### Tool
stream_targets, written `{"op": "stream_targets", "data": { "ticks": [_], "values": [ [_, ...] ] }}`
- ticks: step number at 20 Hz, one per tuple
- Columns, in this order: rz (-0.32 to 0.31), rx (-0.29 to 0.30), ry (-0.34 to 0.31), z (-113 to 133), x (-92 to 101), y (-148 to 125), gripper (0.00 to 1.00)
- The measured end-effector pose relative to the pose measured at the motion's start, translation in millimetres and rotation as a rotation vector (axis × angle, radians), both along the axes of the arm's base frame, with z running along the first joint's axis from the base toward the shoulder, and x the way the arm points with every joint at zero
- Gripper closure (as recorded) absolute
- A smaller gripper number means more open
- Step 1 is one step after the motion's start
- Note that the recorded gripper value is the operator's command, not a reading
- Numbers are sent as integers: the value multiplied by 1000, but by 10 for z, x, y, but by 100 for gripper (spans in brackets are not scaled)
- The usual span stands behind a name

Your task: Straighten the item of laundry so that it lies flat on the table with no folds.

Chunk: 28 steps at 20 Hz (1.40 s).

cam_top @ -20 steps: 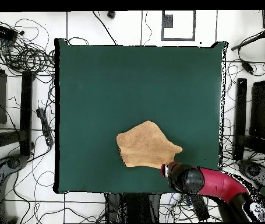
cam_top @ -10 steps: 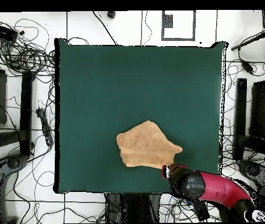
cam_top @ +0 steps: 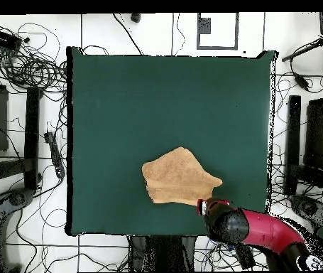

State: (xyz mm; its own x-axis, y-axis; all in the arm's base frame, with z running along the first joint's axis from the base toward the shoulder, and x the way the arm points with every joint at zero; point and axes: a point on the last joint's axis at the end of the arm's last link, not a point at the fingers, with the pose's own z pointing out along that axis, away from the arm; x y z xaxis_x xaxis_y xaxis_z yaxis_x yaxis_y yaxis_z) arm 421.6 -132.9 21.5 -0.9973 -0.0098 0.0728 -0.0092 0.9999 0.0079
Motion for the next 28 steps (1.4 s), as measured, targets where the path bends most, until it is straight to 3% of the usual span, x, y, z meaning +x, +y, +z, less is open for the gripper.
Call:
{"op": "stream_targets", "data": {
  "ticks": [8,28],
  "values": [
    [9,-5,-7,3,48,12,0],
    [30,-50,-65,24,533,-41,0]
  ]
}}
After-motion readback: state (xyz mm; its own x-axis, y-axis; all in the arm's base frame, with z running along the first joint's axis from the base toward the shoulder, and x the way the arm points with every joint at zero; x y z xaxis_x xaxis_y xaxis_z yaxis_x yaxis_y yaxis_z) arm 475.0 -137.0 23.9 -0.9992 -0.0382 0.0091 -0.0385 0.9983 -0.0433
